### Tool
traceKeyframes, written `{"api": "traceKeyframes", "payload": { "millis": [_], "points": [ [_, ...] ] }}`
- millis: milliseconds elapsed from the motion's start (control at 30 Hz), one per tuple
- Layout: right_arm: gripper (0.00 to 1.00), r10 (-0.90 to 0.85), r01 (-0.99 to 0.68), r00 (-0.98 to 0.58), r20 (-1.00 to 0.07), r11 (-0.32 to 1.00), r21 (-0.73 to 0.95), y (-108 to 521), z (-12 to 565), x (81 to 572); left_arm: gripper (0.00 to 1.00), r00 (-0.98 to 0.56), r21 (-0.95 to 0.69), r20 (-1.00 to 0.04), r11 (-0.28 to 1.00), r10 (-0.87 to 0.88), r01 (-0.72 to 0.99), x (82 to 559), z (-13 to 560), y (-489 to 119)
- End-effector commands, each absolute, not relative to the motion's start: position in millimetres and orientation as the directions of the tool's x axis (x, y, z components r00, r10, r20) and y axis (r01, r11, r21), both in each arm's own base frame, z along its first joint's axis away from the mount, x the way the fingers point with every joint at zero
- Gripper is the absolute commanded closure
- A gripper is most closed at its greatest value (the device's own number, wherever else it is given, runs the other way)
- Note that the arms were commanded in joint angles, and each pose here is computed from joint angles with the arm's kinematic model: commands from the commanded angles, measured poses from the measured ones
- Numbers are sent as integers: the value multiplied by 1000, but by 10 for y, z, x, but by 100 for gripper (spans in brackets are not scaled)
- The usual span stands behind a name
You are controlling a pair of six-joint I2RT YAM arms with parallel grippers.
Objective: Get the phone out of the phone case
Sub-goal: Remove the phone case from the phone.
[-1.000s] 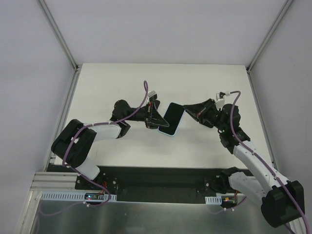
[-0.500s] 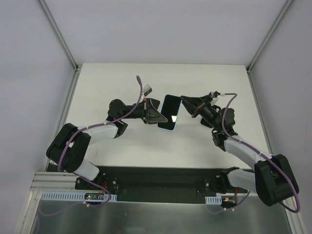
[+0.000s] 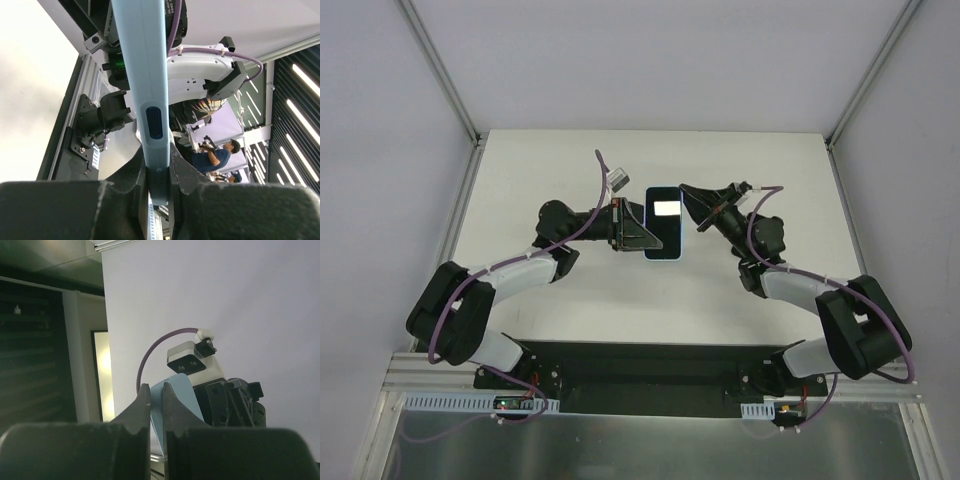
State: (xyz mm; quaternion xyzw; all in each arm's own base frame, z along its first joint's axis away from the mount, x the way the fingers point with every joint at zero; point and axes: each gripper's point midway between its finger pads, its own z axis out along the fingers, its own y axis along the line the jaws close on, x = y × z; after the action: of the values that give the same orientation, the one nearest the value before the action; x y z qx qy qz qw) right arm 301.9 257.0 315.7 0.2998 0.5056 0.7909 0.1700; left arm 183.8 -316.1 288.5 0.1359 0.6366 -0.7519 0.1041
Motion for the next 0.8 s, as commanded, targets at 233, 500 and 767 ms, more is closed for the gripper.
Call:
{"api": "traceKeyframes", "payload": {
  "millis": [233, 500, 767],
  "points": [
    [98, 468, -109, -860, 206, -561, 821, 2731, 3835, 2830, 100, -546, -462, -835, -451, -68, 763, 1148, 3849, -2870],
    [98, 468, -127, -866, 176, -546, 828, 2821, 3829, 2803, 100, -495, -402, -863, -453, -104, 796, 1058, 4050, -2777],
    [98, 535, -162, -844, 30, -308, 937, 2944, 3304, 2759, 100, -550, -470, -831, -423, -86, 775, 1157, 3966, -2765]
  ]
}}
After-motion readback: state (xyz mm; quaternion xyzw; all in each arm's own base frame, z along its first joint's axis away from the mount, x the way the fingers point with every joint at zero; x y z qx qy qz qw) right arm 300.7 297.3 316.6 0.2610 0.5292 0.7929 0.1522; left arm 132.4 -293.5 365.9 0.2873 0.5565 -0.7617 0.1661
